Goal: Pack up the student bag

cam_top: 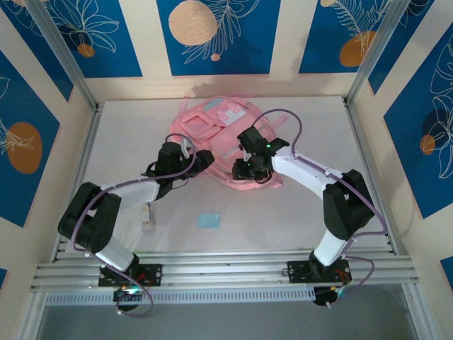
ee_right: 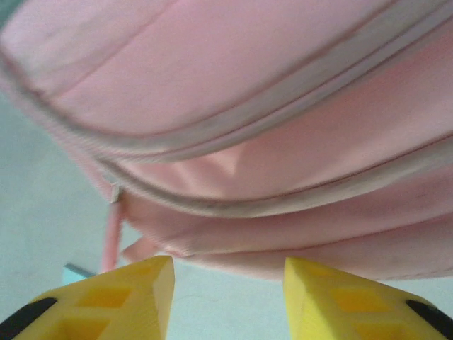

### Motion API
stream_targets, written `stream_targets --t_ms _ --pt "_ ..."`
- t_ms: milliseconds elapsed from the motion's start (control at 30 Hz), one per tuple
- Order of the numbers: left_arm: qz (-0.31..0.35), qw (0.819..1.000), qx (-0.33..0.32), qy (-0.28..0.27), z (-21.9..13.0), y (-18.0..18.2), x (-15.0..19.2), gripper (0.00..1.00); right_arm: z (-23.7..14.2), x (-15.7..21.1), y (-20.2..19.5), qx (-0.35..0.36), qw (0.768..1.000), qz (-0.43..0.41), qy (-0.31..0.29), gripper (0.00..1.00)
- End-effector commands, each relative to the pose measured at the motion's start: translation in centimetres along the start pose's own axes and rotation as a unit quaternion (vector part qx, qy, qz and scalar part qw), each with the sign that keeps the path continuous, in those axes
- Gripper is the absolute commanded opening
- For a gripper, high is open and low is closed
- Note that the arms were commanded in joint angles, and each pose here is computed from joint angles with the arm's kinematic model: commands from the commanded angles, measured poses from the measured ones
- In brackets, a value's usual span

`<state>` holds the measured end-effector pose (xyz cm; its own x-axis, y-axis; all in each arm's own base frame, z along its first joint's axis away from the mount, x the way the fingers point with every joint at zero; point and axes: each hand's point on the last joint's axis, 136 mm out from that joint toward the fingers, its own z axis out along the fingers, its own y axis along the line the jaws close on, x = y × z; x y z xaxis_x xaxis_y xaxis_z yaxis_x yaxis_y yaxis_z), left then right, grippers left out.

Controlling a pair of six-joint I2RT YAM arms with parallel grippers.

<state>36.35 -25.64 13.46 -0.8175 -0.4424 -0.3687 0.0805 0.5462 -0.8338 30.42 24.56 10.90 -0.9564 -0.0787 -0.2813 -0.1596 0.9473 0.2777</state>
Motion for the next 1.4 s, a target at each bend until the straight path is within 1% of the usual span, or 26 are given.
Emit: stream_targets --t_ms 0,100,200,267,433,533,667,800,967,1033,1233,1300,1367 --pt "-0.001 1.000 -0.008 -0.009 0.3 0.4 0.0 0.59 -1.6 -0.4 2.6 -0.022 0.999 0.025 -0.024 0.46" --pt "0.000 1.000 -0.011 -0.015 0.9 0.7 -0.2 0.59 -1.3 -0.1 3.5 -0.018 0.999 0.037 -0.033 0.43" --pt "-0.006 1.000 -0.007 -0.017 1.4 0.9 -0.3 0.59 -0.8 -0.4 3.9 -0.008 0.998 0.042 -0.044 0.36" --pt "-0.011 1.000 -0.004 -0.014 1.6 1.1 -0.1 0.58 -0.3 -0.9 3.8 -0.002 0.998 0.042 -0.051 0.34" --pt "-0.017 1.000 -0.002 -0.017 1.2 1.4 0.2 0.59 0.2 -2.3 3.8 0.016 0.997 0.038 -0.068 0.30" --pt "-0.017 1.000 0.000 -0.022 0.9 1.3 0.2 0.59 0.5 -2.6 4.2 0.014 0.997 0.031 -0.072 0.29" --pt "-0.017 1.000 0.005 -0.026 0.8 1.0 0.0 0.59 1.8 -2.1 3.4 0.039 0.997 0.040 -0.050 0.28" --pt "-0.017 0.999 0.009 -0.030 0.8 0.8 -0.2 0.59 2.6 -1.0 3.5 0.037 0.998 0.044 -0.036 0.26" --pt "-0.018 0.999 0.010 -0.036 0.8 0.7 -0.4 0.59 3.2 0.4 3.3 0.050 0.997 0.046 -0.020 0.25" --pt "-0.018 0.999 0.009 -0.037 0.8 0.8 -0.5 0.59 3.7 0.5 3.3 0.052 0.997 0.046 -0.014 0.22" --pt "-0.021 0.999 0.011 -0.038 0.7 0.7 -0.5 0.59 4.5 0.2 2.1 0.091 0.995 0.047 -0.008 0.18" --pt "-0.021 0.999 0.012 -0.039 0.6 0.6 -0.5 0.59 4.6 0.1 1.8 0.093 0.994 0.050 -0.008 0.12" --pt "-0.025 0.999 0.013 -0.038 0.5 0.6 -0.4 0.59 4.5 -0.2 1.8 0.085 0.995 0.052 -0.013 0.02"
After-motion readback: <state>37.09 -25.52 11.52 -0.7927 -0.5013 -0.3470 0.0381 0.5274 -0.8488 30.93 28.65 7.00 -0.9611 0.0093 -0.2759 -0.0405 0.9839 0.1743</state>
